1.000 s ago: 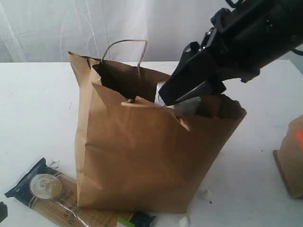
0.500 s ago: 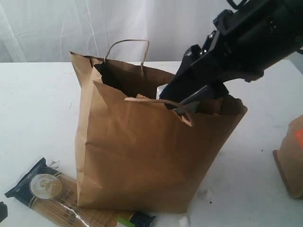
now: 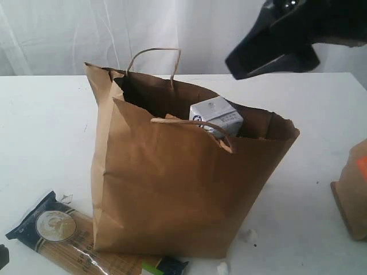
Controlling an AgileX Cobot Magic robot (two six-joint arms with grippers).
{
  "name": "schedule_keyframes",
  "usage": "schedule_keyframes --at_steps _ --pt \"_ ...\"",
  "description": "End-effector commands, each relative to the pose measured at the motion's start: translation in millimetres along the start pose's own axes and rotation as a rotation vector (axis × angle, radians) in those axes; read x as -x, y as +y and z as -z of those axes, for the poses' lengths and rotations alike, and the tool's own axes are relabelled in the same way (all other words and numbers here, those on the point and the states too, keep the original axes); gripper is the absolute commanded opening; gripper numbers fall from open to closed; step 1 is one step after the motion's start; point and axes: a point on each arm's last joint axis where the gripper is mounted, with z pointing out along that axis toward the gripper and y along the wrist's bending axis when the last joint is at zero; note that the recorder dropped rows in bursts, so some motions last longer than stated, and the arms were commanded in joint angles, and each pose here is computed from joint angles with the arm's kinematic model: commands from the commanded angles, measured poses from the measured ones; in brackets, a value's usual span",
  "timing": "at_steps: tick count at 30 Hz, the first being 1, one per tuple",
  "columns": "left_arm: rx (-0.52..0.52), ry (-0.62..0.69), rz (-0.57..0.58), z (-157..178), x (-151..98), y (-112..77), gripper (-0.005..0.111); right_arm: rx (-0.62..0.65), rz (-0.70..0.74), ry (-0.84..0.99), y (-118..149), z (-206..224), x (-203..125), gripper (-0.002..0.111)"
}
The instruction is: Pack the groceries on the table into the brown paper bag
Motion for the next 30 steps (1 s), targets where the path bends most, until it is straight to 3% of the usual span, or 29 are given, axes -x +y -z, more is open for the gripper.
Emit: schedule_keyframes --at_steps 1,7,12,17,24,30 --pt "-0.004 -0.005 0.005 0.1 -0.9 -0.2 0.000 -0.164 -0.076 0.030 -4.5 21.5 -10.4 0.067" --pt "-0.004 -0.005 0.005 0.1 -0.9 -0.2 0.000 -0.245 -0.157 0.004 3.0 51.7 -23.8 0.033" --pt "-0.004 -0.005 0.005 0.1 -0.9 -0.2 0.000 -0.145 -0.181 -0.048 21.0 62.9 -36.3 0.002" --pt "-0.004 -0.005 0.005 0.1 -0.9 -0.2 0.000 -0.074 -0.213 0.006 26.3 47.9 -56.7 0.000" --pt "-0.004 -0.005 0.005 0.1 -0.9 -0.2 0.000 0.233 -0.176 0.075 43.8 8.6 -81.4 0.000" --pt "-0.004 -0.005 0.005 0.1 -0.9 -0.2 0.000 0.307 -0.197 0.121 46.7 -7.8 -96.8 0.000"
